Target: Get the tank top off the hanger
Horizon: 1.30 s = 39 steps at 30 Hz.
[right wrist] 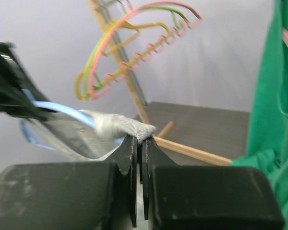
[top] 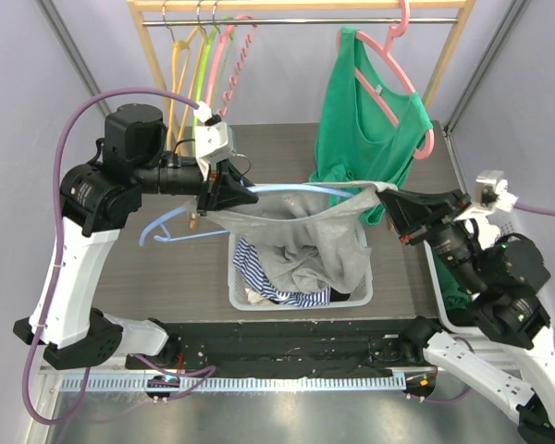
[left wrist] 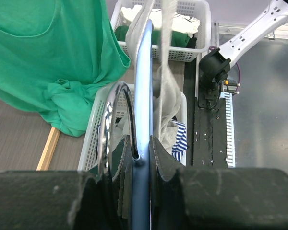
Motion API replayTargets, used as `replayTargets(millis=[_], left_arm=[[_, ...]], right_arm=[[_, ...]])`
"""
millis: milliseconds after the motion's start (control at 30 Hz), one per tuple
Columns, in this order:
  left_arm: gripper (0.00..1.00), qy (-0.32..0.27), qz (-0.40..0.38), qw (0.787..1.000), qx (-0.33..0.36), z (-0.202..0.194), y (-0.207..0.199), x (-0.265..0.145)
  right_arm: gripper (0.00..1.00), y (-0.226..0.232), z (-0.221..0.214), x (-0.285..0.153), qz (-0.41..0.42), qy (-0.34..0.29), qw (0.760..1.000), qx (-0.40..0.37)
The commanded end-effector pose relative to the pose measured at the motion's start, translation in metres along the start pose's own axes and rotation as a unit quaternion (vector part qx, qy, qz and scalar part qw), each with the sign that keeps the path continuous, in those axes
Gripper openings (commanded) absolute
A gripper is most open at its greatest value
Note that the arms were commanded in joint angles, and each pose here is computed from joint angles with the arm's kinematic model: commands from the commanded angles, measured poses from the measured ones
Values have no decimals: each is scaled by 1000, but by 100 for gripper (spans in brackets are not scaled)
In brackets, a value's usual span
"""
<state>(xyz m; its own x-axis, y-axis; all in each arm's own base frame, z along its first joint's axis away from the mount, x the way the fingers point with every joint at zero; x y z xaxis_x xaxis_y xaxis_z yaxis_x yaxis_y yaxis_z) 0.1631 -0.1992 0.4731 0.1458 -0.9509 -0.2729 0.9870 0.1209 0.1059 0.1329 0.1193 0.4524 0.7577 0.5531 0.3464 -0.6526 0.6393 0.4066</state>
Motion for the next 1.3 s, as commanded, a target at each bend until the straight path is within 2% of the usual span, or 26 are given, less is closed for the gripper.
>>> replayTargets(millis=[0,333,500,767,867,900,967,1067,1200,1267], left_arm=[[0,-25,3,999,31,13,-7,-9],[0,-29,0,999,35,16,-8,-11],[0,-33,3,999,37,19,-8,-11],[0,-40,1,999,32,23,-7,-11],[0,-47,-9,998,31,27,-11,-12],[0,-49,-14,998,28,27,-11,-11],[0,-55,-29,998,26,29,-15,-10],[0,-53,-40,998,18,25,-16,-7],[0,-51,-46,997,21,24,-11,-2],[0,-50,-57,997,20,23,-5,7]], right_arm=[[1,-39,-22,12,-126,48,990,-39],[1,-66,-41,-11,-210,103,970,-70],[1,-66,-50,-26,-209,129,967,-62],[2,-63,-76,-37,-183,203,960,-54],[42,-63,-80,-33,-178,216,959,-55],[65,-62,-80,-32,-177,220,958,-57],[83,-58,-74,-26,-166,221,959,-65],[98,-43,-58,-22,-123,220,965,-78],[100,-5,-23,-34,-7,199,975,-100],[100,12,-13,-46,58,197,972,-116]])
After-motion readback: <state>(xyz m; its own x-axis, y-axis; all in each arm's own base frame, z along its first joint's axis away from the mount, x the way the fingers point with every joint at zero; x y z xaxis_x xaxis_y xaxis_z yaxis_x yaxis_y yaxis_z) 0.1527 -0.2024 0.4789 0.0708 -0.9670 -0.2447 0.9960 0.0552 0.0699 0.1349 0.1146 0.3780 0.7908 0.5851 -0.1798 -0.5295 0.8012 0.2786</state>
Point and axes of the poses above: each gripper's point midway between its finger pads, its own x axis out along the fingers, its own y axis along the line the jaws close on, z = x × y, the point moved 5 cm from there along -x, back along the fingers, and after that the axes turned 4 degrees about x, right-handed, at the moved point
